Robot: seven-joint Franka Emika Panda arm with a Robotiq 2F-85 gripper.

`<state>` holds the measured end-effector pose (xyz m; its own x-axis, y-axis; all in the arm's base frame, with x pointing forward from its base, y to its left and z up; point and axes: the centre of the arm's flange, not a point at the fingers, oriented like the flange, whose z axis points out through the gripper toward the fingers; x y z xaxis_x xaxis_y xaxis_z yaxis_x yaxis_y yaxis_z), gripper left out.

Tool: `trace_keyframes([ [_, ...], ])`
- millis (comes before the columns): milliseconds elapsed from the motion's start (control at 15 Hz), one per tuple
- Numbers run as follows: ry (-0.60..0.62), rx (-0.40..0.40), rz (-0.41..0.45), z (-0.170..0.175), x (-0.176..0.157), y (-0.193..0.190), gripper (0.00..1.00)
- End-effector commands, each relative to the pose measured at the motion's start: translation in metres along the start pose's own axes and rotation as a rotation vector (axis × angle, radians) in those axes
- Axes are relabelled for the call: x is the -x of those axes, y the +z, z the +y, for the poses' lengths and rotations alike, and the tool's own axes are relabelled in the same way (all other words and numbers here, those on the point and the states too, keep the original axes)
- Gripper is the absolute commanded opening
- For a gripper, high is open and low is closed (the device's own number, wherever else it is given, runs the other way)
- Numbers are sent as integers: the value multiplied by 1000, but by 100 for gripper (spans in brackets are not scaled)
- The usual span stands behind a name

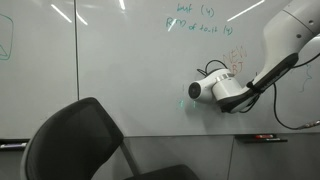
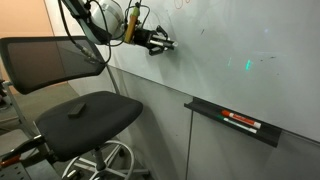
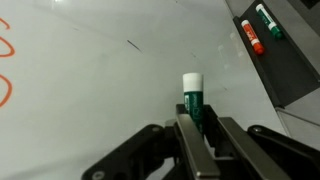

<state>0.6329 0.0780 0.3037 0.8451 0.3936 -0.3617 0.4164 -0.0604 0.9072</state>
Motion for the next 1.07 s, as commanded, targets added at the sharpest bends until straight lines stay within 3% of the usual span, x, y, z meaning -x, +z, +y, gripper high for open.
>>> trace_keyframes([
  [0,18,65,-4,21,-2,2,6],
  [467,0,35,16,11,5,-8,6],
  [1000,-67,-79,101,-25,-2,-43,6],
])
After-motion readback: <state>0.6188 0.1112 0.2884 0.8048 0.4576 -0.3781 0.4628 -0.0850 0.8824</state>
